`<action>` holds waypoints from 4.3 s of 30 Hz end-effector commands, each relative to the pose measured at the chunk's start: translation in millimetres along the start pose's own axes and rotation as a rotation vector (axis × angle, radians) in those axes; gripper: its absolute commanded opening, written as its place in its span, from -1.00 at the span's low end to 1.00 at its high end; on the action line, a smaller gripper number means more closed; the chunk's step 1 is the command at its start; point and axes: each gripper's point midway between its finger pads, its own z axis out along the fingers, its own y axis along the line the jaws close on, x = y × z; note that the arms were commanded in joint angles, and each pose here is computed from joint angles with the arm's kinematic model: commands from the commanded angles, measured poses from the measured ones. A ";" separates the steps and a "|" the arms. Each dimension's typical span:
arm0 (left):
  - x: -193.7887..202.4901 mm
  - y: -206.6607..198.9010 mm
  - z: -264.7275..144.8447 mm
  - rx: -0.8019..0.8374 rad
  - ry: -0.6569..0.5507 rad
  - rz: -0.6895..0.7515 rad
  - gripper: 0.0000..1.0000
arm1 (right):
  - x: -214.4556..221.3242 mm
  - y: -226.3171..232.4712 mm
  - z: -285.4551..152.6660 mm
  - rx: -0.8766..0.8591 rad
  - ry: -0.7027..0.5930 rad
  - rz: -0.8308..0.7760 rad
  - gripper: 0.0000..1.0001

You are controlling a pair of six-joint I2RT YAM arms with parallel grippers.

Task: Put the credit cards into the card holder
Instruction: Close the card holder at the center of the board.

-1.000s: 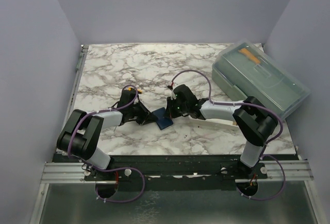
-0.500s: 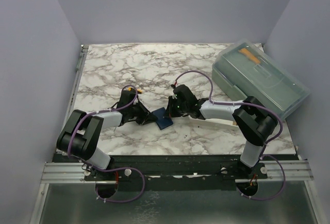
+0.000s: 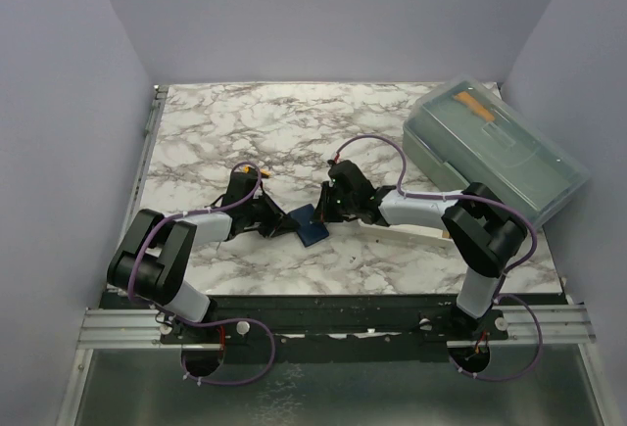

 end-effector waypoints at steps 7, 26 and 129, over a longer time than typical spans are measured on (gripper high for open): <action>0.0 -4.9 -2.4 0.028 -0.008 0.005 -0.77 | 13.3 -39.3 5.4 0.120 0.046 0.070 -1.00; -1.0 -7.8 -1.2 0.037 -0.005 0.004 -0.79 | 22.6 -35.2 15.5 0.113 0.054 0.031 -1.00; -8.2 -20.7 -4.3 0.061 -0.038 -0.001 -0.88 | 186.6 -153.2 -8.5 0.554 0.085 -0.154 -1.00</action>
